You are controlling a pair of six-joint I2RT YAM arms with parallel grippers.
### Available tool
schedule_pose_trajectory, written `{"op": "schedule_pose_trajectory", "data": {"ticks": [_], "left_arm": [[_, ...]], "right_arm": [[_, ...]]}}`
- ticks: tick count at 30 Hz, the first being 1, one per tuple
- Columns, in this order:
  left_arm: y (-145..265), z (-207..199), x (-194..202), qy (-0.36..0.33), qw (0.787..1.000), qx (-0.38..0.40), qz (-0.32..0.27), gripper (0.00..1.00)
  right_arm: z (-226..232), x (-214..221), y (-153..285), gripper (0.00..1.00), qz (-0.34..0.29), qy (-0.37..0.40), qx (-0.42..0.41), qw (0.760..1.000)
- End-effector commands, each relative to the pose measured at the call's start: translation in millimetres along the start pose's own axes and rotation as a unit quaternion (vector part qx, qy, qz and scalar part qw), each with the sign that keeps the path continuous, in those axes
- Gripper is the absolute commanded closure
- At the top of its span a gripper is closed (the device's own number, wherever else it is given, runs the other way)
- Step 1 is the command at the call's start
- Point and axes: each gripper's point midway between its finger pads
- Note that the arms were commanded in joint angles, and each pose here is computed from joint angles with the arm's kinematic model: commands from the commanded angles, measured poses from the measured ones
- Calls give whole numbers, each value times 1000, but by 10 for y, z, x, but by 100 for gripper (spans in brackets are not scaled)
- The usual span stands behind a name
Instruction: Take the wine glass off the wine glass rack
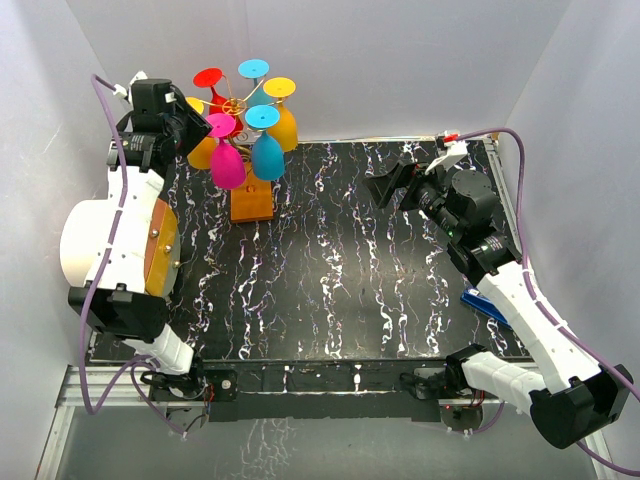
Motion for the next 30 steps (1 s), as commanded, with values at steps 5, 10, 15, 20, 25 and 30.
{"op": "schedule_pose_trajectory", "data": {"ticks": [5, 10, 15, 20, 25, 30], "left_arm": [[92, -47, -172, -3, 1000, 7, -27, 65], [92, -57, -170, -1, 1000, 10, -27, 71], [133, -83, -188, 1, 999, 16, -29, 77], [188, -88, -203, 1, 999, 18, -32, 79], [227, -94, -225, 4, 999, 20, -35, 80], [260, -110, -230, 8, 999, 24, -37, 83]], "right_arm": [[54, -139, -14, 2, -27, 2, -10, 1000], [51, -134, -19, 2, -26, 2, -10, 1000], [50, -145, -16, 2, -28, 2, -10, 1000], [55, -150, -13, 2, -28, 1, -10, 1000], [52, -137, -15, 2, -27, 1, -10, 1000], [55, -144, -7, 2, -28, 0, -10, 1000]]}}
Point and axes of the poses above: each gripper's point midway between its finger pads, its own y axis back along the fingers, its own z axis along the line the jaws close on, x = y × z, and after that the axes turned 1 degree about -y, right-handed
